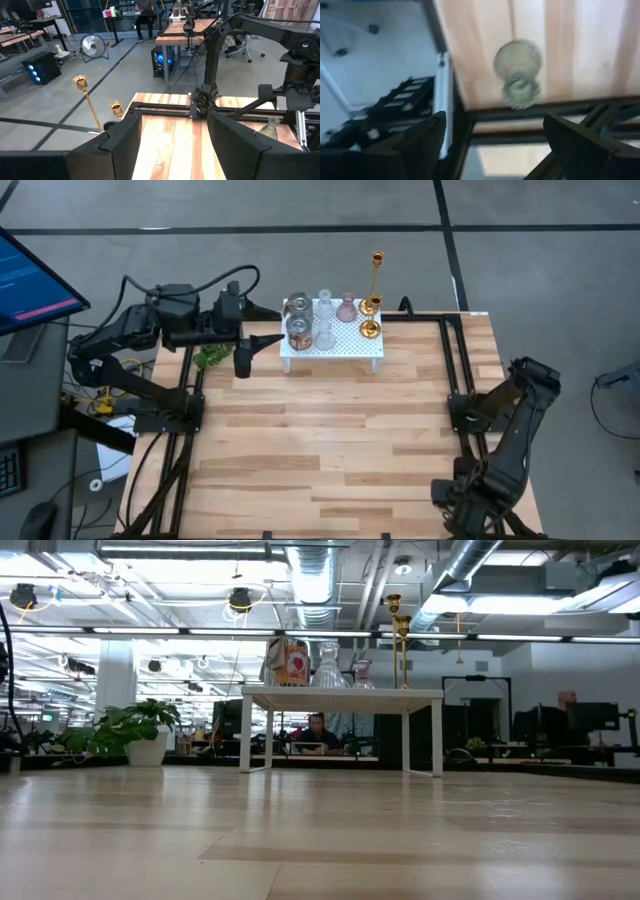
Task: Pick & Place candle stick holders
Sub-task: Put the green candle holder on the shelf
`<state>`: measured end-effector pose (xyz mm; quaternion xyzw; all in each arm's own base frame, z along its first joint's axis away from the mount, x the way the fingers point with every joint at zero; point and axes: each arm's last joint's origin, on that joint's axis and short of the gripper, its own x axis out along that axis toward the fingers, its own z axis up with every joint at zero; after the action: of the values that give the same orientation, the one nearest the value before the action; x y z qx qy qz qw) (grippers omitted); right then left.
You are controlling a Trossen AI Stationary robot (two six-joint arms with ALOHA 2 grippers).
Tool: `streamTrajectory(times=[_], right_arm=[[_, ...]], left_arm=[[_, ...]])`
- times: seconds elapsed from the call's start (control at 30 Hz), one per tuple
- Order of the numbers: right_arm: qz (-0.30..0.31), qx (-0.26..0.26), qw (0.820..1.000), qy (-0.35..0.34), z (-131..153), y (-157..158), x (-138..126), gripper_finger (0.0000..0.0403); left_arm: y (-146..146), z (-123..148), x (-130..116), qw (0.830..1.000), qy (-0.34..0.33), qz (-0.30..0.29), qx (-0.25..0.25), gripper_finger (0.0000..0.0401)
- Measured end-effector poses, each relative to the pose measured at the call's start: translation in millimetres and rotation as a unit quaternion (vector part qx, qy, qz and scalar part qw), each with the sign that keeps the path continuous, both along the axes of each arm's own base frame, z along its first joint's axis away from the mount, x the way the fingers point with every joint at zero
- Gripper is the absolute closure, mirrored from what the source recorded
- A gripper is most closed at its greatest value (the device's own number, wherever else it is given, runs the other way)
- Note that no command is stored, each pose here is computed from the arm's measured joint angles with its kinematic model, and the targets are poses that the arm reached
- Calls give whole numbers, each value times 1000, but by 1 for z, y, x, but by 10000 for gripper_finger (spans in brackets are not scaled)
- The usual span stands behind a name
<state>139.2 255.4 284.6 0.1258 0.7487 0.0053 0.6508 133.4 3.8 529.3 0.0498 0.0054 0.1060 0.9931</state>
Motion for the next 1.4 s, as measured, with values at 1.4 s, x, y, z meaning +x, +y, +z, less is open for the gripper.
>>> streamTrajectory(times=[1.4], right_arm=[[16, -32, 999, -36, -84, -3, -23, 124]], left_arm=[[2, 1, -1, 999, -9, 38, -15, 174]])
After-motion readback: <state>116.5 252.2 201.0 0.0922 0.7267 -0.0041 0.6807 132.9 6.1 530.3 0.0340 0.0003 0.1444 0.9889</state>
